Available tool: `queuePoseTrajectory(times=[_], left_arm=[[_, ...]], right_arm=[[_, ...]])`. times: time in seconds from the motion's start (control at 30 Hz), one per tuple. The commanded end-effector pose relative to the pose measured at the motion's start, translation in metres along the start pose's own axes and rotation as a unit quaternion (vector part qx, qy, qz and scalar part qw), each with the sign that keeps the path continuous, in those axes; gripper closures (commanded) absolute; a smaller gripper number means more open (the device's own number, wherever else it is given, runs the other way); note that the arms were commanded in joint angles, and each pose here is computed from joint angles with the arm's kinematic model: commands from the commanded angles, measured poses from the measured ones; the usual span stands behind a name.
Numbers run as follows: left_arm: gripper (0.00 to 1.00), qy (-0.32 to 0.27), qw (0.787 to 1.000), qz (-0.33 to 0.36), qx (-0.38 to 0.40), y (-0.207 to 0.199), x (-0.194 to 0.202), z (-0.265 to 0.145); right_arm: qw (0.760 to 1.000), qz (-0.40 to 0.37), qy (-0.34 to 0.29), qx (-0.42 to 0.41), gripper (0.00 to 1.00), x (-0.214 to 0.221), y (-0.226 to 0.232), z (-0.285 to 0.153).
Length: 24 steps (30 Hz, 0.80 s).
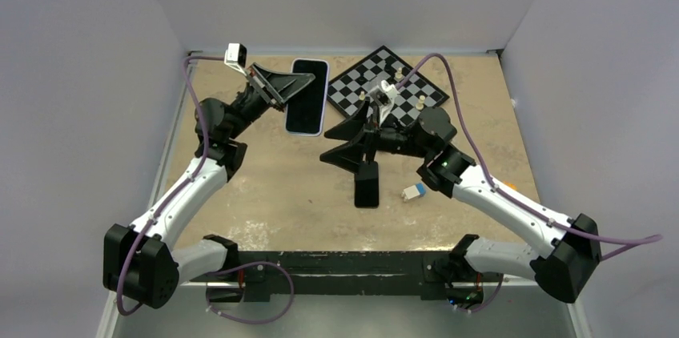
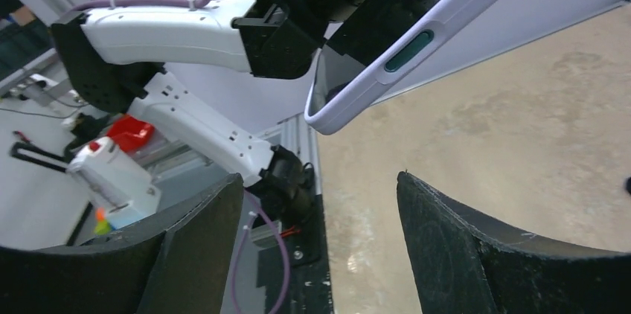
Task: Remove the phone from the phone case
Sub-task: Remove the phone case from the phone.
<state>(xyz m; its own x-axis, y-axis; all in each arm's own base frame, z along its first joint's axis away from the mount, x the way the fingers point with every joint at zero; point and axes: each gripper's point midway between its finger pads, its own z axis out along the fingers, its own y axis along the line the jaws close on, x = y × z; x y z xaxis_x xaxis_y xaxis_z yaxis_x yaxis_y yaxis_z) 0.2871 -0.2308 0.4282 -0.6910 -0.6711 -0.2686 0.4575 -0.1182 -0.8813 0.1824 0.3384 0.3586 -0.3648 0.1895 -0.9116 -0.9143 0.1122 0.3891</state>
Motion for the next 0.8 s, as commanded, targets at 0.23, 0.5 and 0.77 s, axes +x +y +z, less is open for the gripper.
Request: queuePoseTrajectory(times=[0.23, 0.5, 0.77], left_arm=[[1.00, 0.000, 0.997, 0.057, 0.052, -0.048, -0.001, -0.003], [1.00, -0.002, 0.997, 0.057, 0.056, -0.053, -0.001, -0.003], [1.00, -0.004, 0.997, 0.047, 0.055, -0.052, -0.003, -0.002]], right_arm=[[0.997, 0.034, -0.029, -0.067, 0.30, -0.045, 0.029, 0.016], [0.997, 0.037, -0.032, -0.062, 0.49, -0.049, 0.021, 0.025], [0.998, 0.033, -0.025, -0.057, 0.66, -0.042, 0.014, 0.029]])
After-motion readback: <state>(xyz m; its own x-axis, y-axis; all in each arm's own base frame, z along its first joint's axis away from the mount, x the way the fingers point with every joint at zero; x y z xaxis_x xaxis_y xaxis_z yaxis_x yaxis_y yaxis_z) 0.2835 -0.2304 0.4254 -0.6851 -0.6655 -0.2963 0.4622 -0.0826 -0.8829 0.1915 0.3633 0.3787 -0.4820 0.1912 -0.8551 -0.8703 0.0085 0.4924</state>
